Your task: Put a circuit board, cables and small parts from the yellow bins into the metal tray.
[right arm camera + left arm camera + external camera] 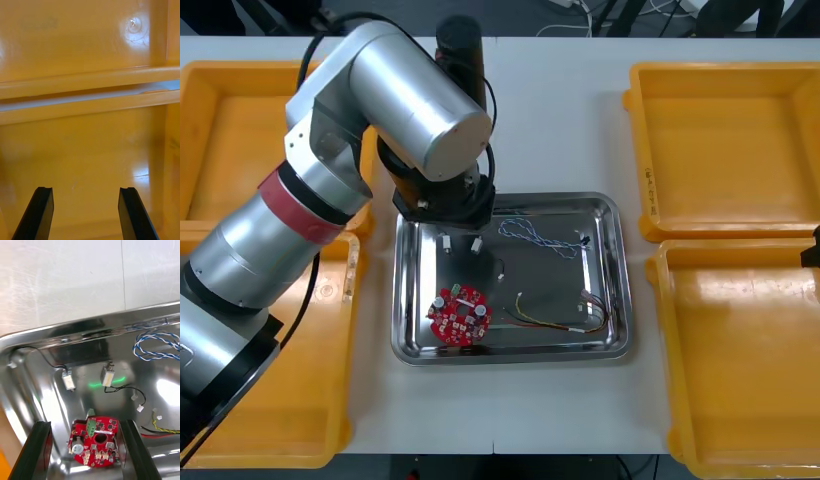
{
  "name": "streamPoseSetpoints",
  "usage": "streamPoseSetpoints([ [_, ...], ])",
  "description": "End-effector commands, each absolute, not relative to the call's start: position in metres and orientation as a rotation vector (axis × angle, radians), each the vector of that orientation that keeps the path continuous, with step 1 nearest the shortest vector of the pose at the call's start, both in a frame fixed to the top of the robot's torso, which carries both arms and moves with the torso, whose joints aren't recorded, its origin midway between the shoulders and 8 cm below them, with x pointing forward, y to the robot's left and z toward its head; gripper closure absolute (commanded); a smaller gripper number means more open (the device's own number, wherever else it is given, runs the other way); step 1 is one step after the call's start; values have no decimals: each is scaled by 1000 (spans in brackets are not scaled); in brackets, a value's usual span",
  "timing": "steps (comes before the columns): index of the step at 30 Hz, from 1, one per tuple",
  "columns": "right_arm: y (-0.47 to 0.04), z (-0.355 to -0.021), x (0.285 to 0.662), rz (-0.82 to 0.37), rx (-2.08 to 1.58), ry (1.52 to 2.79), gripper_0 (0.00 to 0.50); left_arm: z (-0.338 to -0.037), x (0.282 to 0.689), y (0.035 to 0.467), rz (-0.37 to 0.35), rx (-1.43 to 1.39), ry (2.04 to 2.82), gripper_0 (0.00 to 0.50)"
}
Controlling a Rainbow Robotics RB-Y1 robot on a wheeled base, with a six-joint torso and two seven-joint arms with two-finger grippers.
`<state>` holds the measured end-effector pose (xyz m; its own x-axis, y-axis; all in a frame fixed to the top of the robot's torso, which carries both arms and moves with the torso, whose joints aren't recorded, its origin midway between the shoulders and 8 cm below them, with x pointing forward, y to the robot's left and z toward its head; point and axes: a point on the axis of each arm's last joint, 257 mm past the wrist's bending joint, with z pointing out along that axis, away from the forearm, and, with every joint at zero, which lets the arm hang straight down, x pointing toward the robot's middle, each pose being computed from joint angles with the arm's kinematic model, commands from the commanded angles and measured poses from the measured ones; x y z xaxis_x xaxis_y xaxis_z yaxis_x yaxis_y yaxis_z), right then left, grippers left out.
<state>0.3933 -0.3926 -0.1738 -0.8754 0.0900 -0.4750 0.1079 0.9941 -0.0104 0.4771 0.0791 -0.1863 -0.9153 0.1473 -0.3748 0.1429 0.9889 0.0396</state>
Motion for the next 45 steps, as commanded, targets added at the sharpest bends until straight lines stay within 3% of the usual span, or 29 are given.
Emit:
streamPoseSetpoints([
  [1,-406,-160,400,-82,109,2604,0,-142,485,97,32,355,2668,0],
  [4,-411,-157,403,-85,116,2603,0,-133,487,110,10,371,2636,0],
  [12,-412,-155,404,-84,97,2602,0,-131,482,160,36,330,2613,0],
  [29,-408,-162,393,-63,103,2650,0,-131,456,280,15,95,2648,0],
  [45,-399,-168,384,-21,98,2694,0,-134,434,351,49,-29,2673,0],
])
